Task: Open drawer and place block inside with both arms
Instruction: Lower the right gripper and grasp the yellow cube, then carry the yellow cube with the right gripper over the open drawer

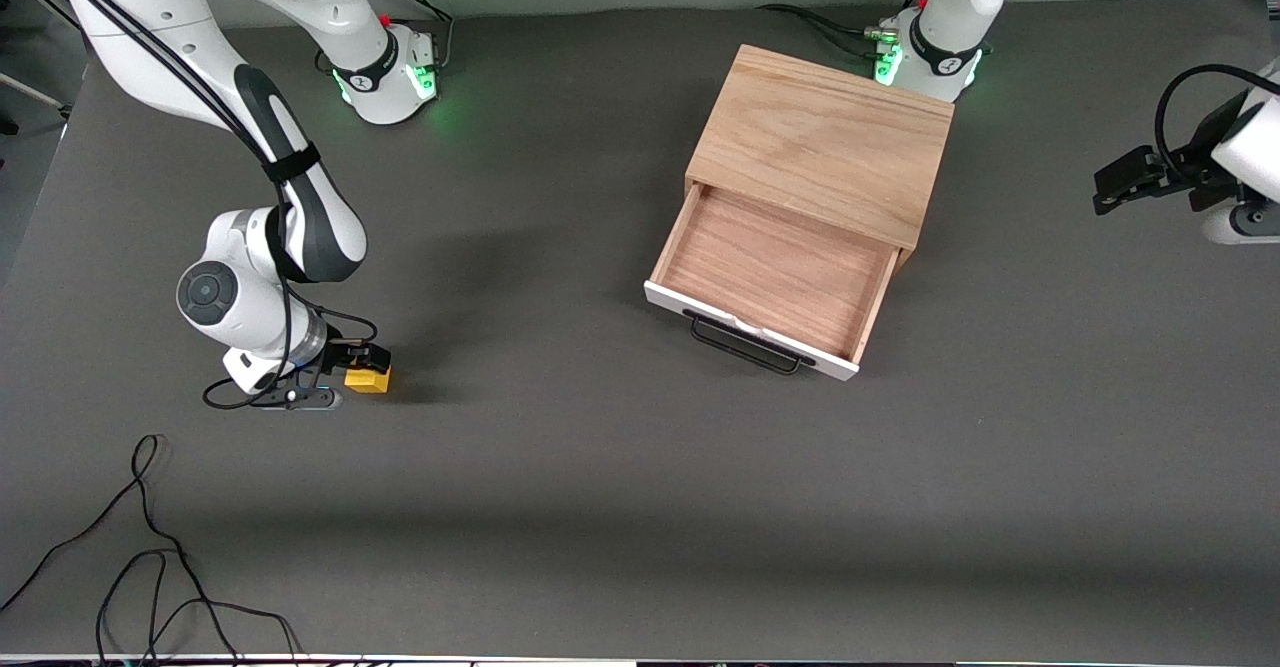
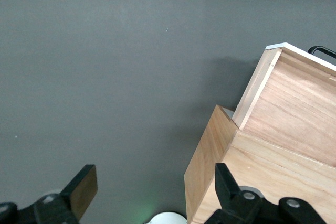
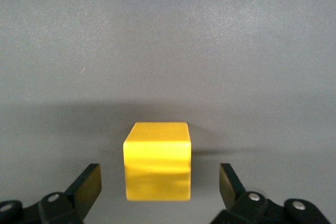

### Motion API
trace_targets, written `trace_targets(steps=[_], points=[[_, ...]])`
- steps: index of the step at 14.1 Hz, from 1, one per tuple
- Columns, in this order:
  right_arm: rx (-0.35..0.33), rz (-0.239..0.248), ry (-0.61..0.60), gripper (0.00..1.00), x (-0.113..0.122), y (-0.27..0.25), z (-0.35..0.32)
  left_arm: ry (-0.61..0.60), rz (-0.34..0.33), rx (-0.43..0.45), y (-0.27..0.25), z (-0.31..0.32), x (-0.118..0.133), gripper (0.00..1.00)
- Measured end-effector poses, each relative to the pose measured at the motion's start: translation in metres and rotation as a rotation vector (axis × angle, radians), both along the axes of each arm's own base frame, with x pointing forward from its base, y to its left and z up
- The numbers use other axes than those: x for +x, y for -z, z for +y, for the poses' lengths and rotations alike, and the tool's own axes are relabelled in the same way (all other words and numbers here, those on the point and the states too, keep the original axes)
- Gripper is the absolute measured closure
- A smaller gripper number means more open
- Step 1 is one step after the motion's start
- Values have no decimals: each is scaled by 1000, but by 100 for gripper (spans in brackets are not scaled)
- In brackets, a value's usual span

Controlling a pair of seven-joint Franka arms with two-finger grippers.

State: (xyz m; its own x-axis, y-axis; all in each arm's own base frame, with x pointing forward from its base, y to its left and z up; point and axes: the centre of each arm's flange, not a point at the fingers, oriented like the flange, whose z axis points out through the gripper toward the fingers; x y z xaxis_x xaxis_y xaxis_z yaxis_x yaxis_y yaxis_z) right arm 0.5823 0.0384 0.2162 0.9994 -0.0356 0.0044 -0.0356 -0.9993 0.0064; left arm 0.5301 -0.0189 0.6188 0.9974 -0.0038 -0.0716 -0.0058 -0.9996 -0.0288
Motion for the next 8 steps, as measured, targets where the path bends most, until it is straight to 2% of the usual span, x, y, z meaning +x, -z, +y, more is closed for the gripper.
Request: trace_targets(steps=[3,5,6,7,8], points=[[-1,-13,3,4,-1,14,-1,11,-25,-1,-2,0,-2,0],[-2,-9,6,18,-2,18,0,13,-32,-2,-1,0,2,0],[-1,-9,5,18,-2,18,0,14,-34,-2,-1,0,5,0],[-1,-9,3,27,-2,18,2,15,-35,-3,-1,0,8,0],[-1,-10,-2,41,-2,18,5,16,-36,-4,1,0,11,0]])
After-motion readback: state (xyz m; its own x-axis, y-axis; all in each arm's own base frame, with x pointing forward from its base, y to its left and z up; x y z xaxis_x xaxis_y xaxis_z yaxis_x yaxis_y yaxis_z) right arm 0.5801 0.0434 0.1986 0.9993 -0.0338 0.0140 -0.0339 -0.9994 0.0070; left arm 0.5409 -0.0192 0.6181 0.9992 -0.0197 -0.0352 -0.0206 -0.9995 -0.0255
